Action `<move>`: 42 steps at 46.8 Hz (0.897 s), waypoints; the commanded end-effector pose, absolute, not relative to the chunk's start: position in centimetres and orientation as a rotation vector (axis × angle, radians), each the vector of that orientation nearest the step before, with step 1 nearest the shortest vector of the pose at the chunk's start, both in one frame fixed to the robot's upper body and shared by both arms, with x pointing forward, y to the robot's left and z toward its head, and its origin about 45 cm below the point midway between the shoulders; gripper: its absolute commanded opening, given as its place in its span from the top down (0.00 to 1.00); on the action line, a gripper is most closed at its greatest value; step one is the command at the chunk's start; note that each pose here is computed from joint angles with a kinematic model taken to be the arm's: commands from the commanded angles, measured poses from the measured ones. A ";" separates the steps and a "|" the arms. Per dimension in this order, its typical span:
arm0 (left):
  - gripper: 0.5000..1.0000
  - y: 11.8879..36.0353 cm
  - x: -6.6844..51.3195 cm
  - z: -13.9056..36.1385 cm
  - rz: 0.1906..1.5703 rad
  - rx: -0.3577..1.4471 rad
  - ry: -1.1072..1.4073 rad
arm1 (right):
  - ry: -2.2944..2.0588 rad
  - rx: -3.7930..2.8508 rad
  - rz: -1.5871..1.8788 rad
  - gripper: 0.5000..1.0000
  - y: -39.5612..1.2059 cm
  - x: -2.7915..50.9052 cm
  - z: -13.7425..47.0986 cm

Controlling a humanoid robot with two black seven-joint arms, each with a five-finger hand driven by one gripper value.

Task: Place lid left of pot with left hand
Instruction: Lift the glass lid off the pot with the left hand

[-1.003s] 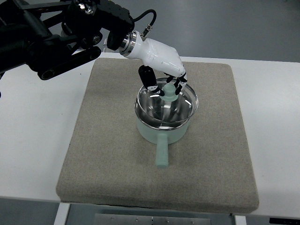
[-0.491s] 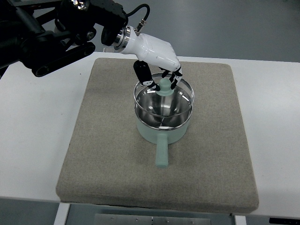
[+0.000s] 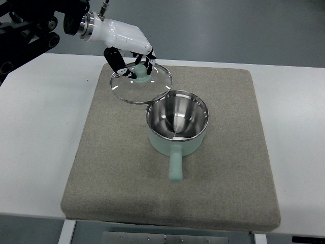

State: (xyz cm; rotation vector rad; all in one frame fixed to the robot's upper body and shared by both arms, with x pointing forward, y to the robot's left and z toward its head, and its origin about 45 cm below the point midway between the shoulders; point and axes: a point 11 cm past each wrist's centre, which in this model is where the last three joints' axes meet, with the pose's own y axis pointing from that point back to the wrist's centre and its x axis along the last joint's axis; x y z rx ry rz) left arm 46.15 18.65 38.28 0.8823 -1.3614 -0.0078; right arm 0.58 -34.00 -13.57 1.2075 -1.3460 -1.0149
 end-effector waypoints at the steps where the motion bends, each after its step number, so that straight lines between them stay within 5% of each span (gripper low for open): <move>1: 1.00 20.0 46.3 38.4 0.008 0.906 -1.360 | -1.346 1.208 -1.015 0.15 -34.0 0.6 -13.6; 42: 1.00 26.1 45.6 31.8 0.046 0.991 -1.233 | -1.346 1.207 -1.014 0.15 -34.0 0.6 -13.6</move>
